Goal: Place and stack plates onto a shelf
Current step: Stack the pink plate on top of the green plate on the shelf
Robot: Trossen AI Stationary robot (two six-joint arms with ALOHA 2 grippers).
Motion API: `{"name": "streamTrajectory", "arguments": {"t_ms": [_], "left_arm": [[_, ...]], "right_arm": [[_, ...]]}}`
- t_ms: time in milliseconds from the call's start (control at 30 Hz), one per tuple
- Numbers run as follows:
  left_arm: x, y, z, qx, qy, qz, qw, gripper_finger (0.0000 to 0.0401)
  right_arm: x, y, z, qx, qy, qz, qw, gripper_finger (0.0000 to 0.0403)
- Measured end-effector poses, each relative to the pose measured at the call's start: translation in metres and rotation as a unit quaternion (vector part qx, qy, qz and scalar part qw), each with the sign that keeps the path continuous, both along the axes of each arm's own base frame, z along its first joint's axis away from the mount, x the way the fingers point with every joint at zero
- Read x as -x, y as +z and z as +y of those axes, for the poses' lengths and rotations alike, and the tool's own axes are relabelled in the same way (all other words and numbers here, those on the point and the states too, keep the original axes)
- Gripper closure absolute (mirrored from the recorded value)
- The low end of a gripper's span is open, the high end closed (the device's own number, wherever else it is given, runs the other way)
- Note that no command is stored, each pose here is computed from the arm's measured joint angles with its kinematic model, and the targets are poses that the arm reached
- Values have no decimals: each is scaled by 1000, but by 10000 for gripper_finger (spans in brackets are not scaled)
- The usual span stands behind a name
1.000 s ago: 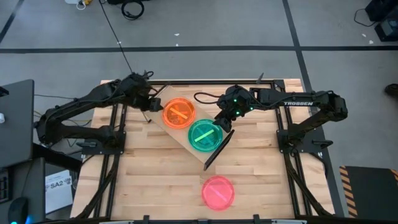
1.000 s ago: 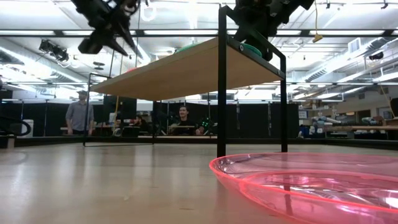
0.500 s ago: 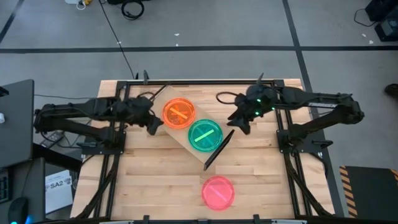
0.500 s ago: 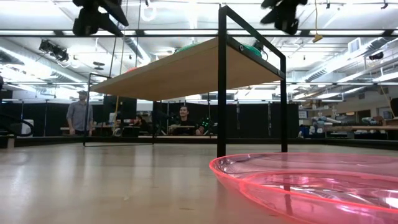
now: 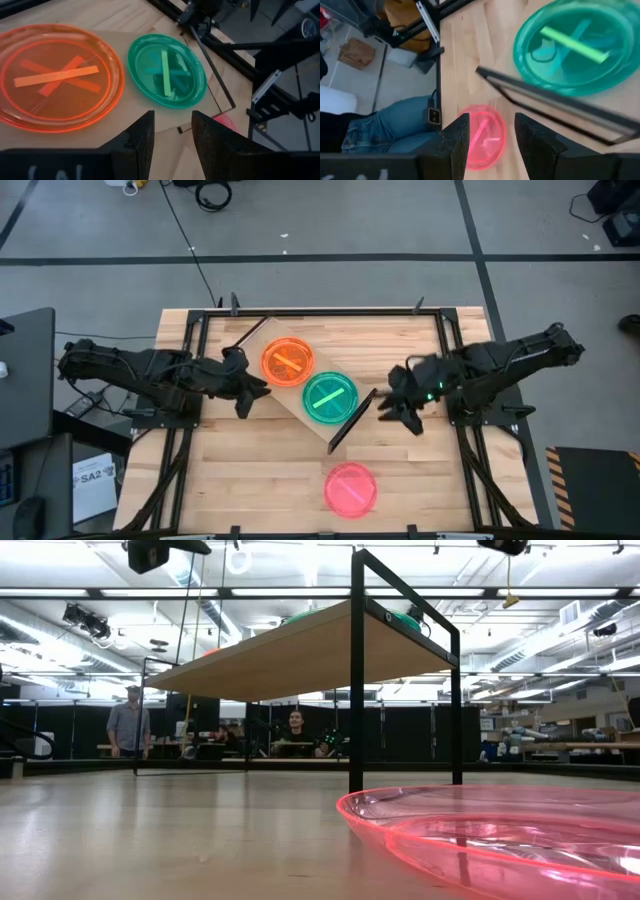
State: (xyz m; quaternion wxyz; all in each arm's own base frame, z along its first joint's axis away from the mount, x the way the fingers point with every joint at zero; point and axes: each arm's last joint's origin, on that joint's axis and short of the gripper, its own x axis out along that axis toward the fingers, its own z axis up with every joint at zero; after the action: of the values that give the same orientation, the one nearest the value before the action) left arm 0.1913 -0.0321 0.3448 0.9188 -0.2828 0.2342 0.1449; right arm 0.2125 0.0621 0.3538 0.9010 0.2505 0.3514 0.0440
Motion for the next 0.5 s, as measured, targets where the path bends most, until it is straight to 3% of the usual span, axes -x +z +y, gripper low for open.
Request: {"name": "streamTrajectory", "arguments": {"t_ms": [500], "left_arm": [[-2, 1, -3, -4, -9, -8, 1000, 264]], "right_arm": [[-13, -40, 80, -18, -14, 89, 996, 240]]}}
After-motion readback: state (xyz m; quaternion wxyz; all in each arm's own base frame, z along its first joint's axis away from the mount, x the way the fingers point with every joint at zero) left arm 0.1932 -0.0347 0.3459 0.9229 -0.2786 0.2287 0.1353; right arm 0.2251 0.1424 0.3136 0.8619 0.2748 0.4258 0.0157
